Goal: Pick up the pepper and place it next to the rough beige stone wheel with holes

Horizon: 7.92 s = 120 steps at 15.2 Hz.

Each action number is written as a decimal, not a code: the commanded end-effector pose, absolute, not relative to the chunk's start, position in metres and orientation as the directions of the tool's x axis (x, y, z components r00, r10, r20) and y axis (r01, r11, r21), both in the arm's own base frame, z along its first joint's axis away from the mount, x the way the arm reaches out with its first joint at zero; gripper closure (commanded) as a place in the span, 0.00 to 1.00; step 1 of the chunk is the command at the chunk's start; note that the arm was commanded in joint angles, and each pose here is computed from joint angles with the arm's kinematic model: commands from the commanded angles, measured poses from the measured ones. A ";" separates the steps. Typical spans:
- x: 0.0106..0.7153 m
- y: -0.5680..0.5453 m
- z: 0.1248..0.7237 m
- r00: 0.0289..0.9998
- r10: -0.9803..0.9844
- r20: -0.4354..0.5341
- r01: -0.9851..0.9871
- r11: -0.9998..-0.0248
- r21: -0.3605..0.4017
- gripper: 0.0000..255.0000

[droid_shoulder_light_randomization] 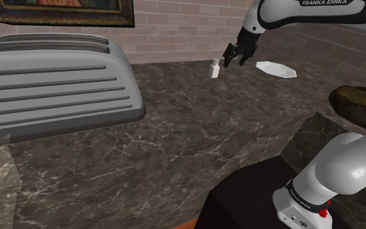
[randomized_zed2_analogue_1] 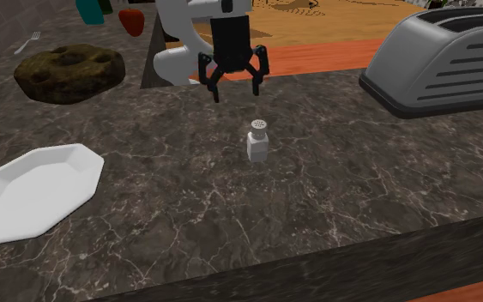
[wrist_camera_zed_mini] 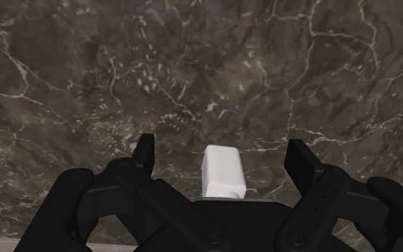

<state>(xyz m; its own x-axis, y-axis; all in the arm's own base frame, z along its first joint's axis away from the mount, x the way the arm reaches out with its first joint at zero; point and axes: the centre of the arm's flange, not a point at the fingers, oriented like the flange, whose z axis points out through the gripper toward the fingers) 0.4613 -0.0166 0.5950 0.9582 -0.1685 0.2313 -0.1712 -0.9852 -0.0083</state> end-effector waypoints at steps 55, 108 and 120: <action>0.547 -0.014 0.667 0.946 -0.208 0.248 -0.207 -0.978 -0.029 1.00; 0.184 -0.484 0.707 0.946 -0.208 0.248 -0.207 -0.978 -0.029 1.00; 0.099 -0.594 0.697 0.946 -0.208 0.248 -0.207 -0.978 -0.029 1.00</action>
